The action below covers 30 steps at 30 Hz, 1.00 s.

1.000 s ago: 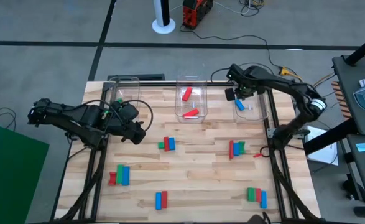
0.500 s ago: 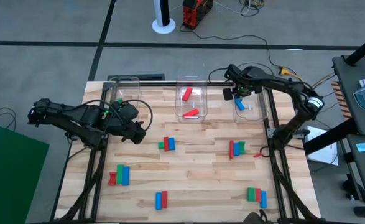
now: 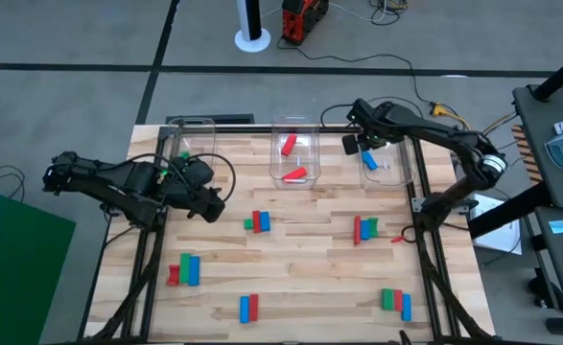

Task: Sort blocks
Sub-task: Put the green wooden block into the left transparent bin

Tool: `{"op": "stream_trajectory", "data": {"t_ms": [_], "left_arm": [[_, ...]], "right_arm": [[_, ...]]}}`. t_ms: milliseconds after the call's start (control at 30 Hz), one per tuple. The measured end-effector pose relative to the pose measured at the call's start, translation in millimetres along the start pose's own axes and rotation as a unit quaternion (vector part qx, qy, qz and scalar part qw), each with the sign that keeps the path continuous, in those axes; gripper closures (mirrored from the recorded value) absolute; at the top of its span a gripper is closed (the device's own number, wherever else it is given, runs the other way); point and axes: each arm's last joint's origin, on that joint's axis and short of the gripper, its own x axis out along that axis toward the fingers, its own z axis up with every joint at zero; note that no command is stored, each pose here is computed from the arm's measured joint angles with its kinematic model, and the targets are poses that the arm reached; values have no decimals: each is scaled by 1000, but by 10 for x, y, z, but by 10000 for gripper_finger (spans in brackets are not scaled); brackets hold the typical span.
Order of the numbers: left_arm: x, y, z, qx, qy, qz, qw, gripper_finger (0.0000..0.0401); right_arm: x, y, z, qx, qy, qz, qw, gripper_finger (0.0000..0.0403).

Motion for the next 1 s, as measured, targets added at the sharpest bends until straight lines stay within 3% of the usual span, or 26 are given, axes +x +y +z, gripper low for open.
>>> {"op": "stream_trajectory", "data": {"t_ms": [367,633,867,1000], "left_arm": [[0,-7,-2,-1,7,-8,1000,241],[2,-31,15,6,0,-18,1000,241],[76,-141,18,124,-16,-72,990,241],[238,-220,-60,161,-38,-85,983,241]], "right_arm": [[-735,139,-361,-30,-108,112,987,369],[-986,223,-603,-48,-127,164,977,369],[-997,302,-669,-58,-121,172,976,369],[-969,333,-669,-61,-117,169,977,369]]}}
